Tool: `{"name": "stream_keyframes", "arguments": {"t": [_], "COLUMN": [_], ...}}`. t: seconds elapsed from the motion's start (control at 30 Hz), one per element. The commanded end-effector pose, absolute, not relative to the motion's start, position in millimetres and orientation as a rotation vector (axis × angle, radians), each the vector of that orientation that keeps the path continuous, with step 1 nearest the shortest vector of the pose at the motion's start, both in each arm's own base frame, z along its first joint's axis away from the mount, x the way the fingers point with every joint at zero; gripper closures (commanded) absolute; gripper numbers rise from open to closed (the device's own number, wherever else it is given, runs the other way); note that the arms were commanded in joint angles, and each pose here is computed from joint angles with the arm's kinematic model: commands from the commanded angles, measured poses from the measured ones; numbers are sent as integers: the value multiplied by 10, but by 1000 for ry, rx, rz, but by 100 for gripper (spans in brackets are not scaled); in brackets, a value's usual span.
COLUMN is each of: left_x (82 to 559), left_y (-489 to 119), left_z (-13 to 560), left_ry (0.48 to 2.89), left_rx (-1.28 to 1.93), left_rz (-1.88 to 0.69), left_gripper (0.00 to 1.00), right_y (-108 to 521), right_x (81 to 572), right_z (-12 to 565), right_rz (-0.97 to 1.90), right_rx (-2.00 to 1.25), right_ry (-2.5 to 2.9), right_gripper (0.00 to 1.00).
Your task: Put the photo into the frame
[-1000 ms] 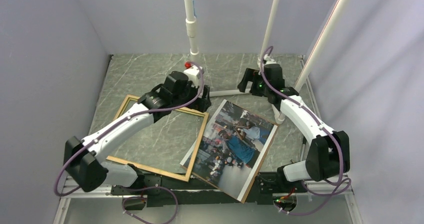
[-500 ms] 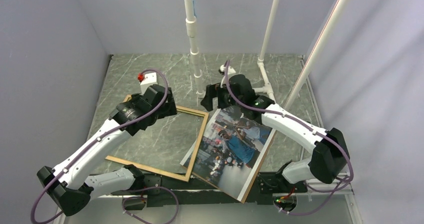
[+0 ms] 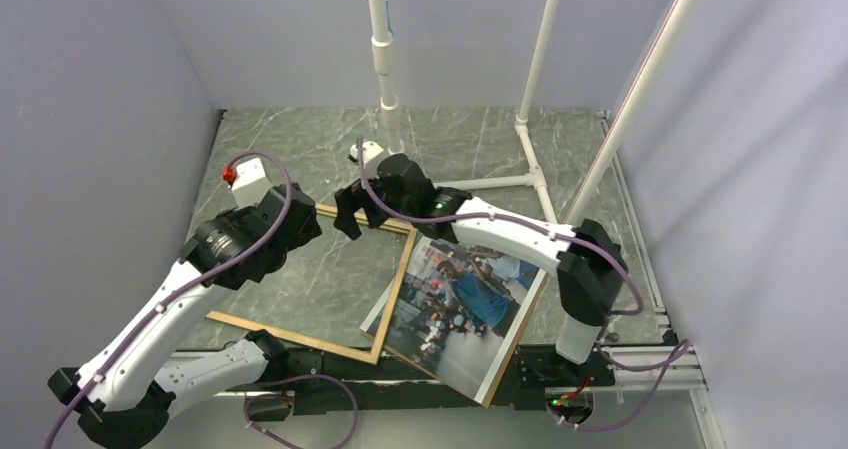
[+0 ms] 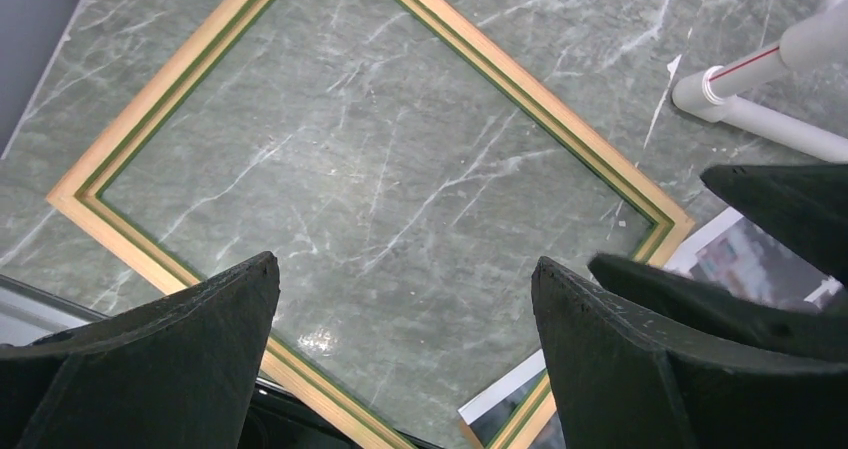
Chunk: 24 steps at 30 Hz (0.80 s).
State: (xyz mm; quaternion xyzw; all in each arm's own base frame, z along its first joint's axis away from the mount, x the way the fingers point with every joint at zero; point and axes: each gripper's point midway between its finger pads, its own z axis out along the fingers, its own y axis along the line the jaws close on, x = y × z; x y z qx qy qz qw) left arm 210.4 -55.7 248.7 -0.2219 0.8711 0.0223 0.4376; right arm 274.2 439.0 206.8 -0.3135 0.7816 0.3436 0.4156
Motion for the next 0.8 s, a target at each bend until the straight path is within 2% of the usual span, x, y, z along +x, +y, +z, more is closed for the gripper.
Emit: {"name": "stream_keyframes", "arguments": {"t": [0.0, 0.17, 0.33, 0.5, 0.77], "left_x": [2010, 1917, 1951, 1988, 2049], "left_y": [-366, -266, -334, -405, -503], "left_z": [2682, 2760, 2810, 2832, 2819], "left_ry": [2087, 2040, 1998, 1997, 2020], "left_rx": [-619, -632, -580, -527, -470], "left_rz": [56, 16, -72, -102, -109], "left_gripper": [1, 1, 1, 1, 1], "right_y": [4710, 4990, 5089, 5025, 4685], "right_x": [2885, 3118, 3515, 3934, 4476], "right_z": [2266, 2127, 1948, 1883, 1864], "right_rz": [901, 854, 691, 504, 475], "right_rx": [-862, -909, -838, -726, -508], "right_ry": [1861, 1855, 1898, 1922, 1957], "right_gripper": [0, 0, 0, 0, 0]}}
